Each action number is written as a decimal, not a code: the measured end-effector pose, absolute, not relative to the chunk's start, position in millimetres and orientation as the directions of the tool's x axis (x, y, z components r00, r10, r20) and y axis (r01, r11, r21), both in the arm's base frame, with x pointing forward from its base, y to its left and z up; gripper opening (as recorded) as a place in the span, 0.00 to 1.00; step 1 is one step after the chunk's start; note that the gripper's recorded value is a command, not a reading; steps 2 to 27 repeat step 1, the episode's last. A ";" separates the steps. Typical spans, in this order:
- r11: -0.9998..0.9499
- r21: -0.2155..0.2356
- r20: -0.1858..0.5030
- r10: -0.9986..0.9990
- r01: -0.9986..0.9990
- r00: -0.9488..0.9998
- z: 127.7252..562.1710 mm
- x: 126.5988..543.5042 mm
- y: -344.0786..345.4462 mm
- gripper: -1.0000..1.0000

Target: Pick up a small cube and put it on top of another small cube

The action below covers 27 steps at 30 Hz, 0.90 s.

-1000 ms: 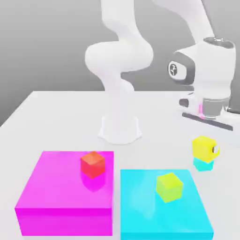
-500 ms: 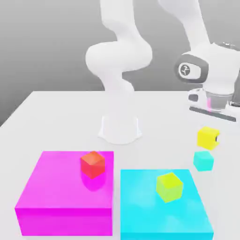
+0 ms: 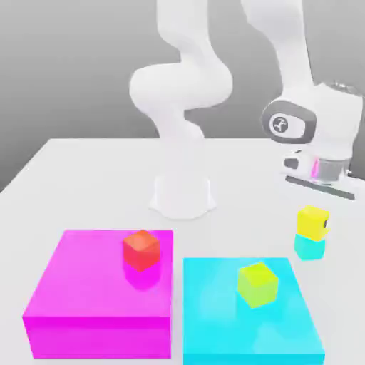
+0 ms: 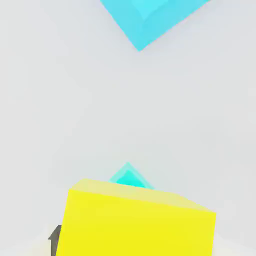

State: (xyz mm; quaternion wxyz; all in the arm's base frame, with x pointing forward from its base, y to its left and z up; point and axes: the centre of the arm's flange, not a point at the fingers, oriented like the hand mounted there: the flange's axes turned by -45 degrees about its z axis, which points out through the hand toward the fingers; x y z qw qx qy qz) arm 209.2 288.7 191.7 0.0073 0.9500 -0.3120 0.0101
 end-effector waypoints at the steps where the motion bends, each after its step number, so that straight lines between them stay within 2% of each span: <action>1: -0.805 0.007 0.021 -0.592 -0.593 0.805 190.0 208.8 288.9 0.00; 27: -0.805 0.007 0.021 -0.592 -0.593 0.805 190.0 208.8 288.9 0.00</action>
